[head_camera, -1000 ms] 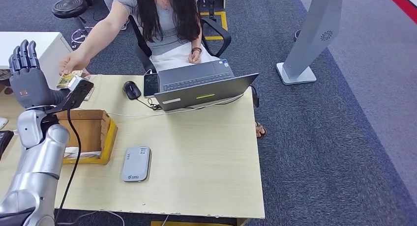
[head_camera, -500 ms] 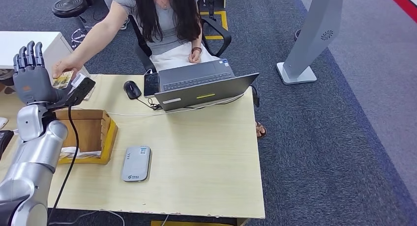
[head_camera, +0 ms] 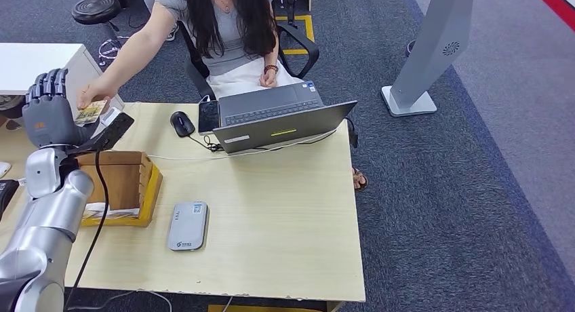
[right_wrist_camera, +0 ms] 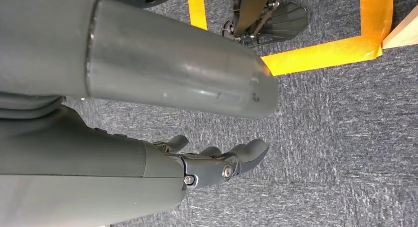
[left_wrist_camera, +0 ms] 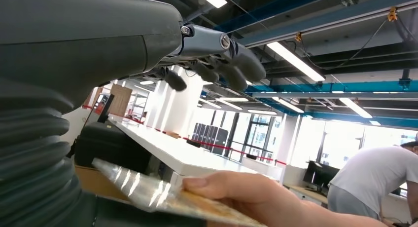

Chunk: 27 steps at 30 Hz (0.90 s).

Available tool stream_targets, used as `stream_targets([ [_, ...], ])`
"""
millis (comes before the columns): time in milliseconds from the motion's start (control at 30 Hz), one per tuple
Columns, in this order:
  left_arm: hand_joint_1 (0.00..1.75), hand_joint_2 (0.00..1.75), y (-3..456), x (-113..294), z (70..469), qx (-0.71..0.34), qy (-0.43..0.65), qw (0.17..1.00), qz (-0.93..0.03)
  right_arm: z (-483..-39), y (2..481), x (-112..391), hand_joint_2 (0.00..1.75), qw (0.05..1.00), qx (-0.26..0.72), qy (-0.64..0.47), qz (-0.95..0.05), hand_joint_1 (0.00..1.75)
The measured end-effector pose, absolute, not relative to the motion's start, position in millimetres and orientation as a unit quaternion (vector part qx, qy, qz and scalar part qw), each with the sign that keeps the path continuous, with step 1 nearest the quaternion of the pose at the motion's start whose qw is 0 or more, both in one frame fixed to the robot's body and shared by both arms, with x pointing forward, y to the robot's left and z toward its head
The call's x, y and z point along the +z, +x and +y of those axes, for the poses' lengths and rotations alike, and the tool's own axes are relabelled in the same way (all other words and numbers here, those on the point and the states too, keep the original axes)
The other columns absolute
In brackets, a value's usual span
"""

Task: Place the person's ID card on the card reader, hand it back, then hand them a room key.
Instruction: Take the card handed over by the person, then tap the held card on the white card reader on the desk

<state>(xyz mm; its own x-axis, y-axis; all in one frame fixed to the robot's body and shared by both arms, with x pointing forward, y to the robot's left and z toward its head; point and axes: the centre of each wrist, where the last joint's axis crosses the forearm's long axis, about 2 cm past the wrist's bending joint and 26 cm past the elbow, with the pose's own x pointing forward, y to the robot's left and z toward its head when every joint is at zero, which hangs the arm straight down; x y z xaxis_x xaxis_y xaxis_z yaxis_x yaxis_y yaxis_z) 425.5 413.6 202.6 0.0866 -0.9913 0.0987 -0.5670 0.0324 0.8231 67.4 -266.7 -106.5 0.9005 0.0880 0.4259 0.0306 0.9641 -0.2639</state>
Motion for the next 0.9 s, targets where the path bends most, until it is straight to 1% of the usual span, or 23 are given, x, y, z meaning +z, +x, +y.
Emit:
stream_targets([
  [900,1.75,1.75,414.1,191.7,414.8,-0.299,0.633,0.358,-0.618,-266.2,68.7,-106.3,0.00,0.965,0.024,-0.131,-0.225,0.00],
])
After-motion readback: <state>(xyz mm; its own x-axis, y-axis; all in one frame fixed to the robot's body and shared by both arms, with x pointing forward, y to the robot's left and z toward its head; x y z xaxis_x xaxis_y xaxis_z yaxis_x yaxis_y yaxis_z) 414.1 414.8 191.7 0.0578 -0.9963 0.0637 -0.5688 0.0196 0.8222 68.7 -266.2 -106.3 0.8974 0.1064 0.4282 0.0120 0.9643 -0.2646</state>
